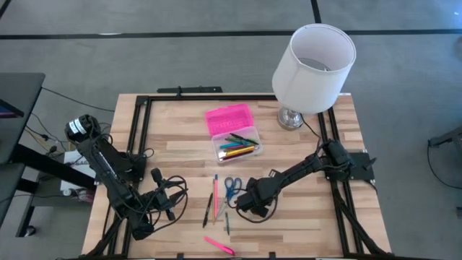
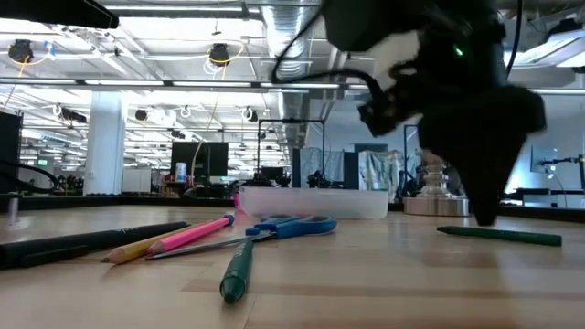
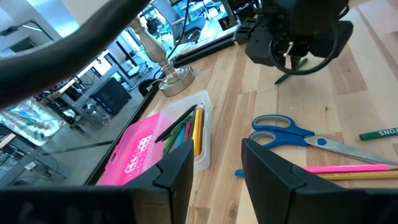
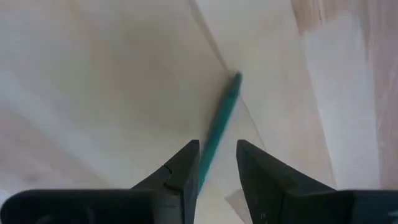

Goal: Pick & place school supplies into a supply box
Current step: Put the right green crayon into the pink supply box

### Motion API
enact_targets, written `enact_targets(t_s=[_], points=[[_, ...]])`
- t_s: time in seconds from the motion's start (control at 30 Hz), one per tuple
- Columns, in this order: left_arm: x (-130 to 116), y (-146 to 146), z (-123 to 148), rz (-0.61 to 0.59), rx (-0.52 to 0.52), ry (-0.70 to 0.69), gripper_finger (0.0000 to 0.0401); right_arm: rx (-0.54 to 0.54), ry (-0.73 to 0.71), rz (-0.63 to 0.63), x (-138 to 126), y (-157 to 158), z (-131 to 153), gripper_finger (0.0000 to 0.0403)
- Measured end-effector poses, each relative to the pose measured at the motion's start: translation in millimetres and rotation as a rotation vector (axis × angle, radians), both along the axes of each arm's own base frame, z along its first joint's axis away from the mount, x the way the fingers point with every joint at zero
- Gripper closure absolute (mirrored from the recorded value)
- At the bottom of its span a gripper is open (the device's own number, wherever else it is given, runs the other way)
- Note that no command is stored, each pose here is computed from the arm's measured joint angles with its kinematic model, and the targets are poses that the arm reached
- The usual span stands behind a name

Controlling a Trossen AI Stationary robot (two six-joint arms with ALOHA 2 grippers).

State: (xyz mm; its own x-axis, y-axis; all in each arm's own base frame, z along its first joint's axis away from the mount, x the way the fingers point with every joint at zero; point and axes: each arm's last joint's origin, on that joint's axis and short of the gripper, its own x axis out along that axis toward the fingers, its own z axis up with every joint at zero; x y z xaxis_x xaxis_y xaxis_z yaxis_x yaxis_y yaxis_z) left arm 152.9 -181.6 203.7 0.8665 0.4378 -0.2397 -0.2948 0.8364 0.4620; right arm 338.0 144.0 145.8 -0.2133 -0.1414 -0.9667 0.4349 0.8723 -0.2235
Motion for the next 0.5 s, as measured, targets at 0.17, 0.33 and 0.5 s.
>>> enact_targets(t_s=[0.17,0.33,0.5], points=[[0,0,0,0.0,0.001,0.0,0.0271,-0.021,0.064,-0.036,-13,-6,-15,0.03],[0,0,0,0.0,0.0,0.0,0.0271,-0.021,0.079,-0.029,-20,-9,-23,0.03],[0,0,0,0.0,0.001,0.0,0.0271,0.008,0.083,0.059,-19,-9,-24,0.0301]])
